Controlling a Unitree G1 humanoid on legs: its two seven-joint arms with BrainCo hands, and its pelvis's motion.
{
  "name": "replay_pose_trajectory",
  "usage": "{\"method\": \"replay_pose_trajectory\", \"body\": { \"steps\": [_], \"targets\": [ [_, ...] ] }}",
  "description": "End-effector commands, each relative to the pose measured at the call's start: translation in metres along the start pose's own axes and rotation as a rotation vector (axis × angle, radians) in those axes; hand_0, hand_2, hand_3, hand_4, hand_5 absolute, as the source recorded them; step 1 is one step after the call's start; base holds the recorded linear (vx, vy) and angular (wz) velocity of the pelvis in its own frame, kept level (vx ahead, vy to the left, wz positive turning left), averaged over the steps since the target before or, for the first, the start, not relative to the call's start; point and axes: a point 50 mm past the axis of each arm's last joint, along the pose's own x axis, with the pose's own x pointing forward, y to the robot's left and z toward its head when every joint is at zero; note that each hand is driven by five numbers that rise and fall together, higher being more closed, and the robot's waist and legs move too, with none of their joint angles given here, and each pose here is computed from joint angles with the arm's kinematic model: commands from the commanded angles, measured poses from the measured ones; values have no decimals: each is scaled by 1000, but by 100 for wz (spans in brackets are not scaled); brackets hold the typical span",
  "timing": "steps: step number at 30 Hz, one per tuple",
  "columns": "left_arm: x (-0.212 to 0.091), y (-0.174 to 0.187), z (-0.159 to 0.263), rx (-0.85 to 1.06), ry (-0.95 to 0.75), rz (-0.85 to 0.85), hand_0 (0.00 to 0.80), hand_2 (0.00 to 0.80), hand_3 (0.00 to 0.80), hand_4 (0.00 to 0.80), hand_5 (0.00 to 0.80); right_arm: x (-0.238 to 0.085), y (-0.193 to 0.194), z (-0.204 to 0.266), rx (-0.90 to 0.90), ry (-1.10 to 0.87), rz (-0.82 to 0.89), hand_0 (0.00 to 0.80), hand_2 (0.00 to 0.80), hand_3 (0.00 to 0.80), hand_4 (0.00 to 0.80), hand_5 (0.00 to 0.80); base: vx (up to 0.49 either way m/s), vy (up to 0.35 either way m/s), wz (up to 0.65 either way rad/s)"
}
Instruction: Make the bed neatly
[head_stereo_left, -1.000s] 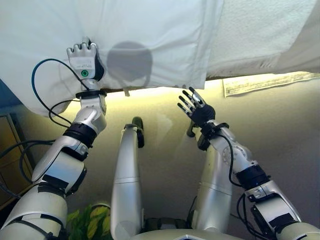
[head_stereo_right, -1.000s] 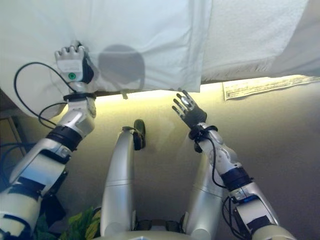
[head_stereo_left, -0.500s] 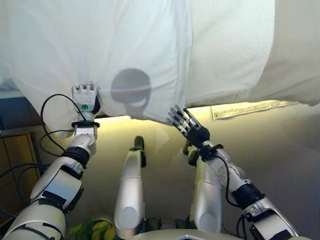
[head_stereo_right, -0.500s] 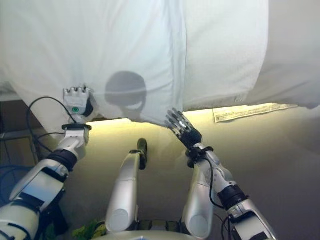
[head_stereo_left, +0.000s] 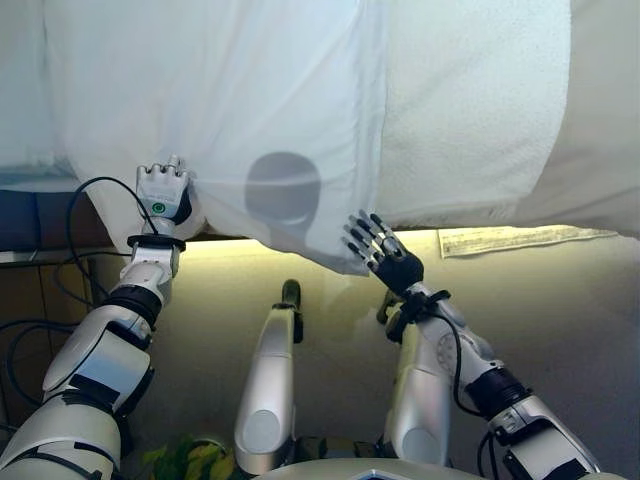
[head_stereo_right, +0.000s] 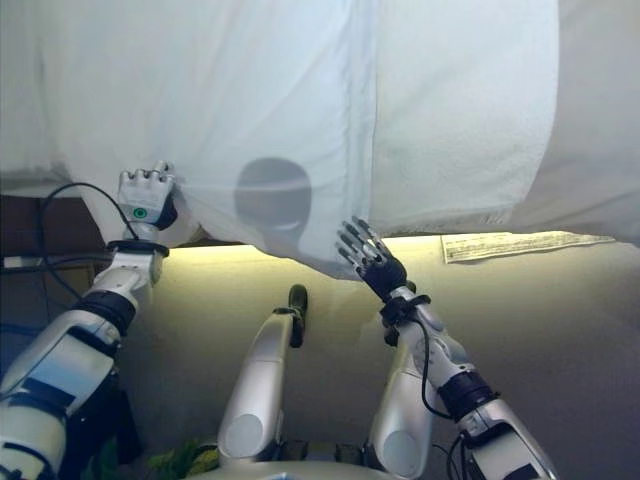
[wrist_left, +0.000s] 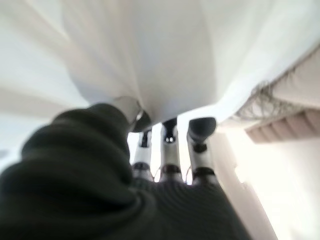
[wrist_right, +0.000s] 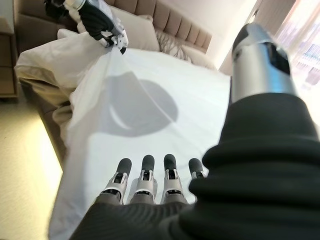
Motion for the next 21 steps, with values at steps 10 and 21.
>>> {"method": "replay_pose_trajectory", "body": {
  "steps": [10, 21],
  "targets": [
    [-45, -41, 10, -233, 129, -187, 0, 0, 0, 0, 0, 8, 34, -6, 84, -109, 63, 0, 0, 0, 0, 0, 7, -70, 7],
    [-36, -28, -45, -326, 427, -80, 0, 0, 0, 0, 0, 14, 41, -4, 62, -80, 45, 0, 0, 0, 0, 0, 12, 43, -1]
  ]
}}
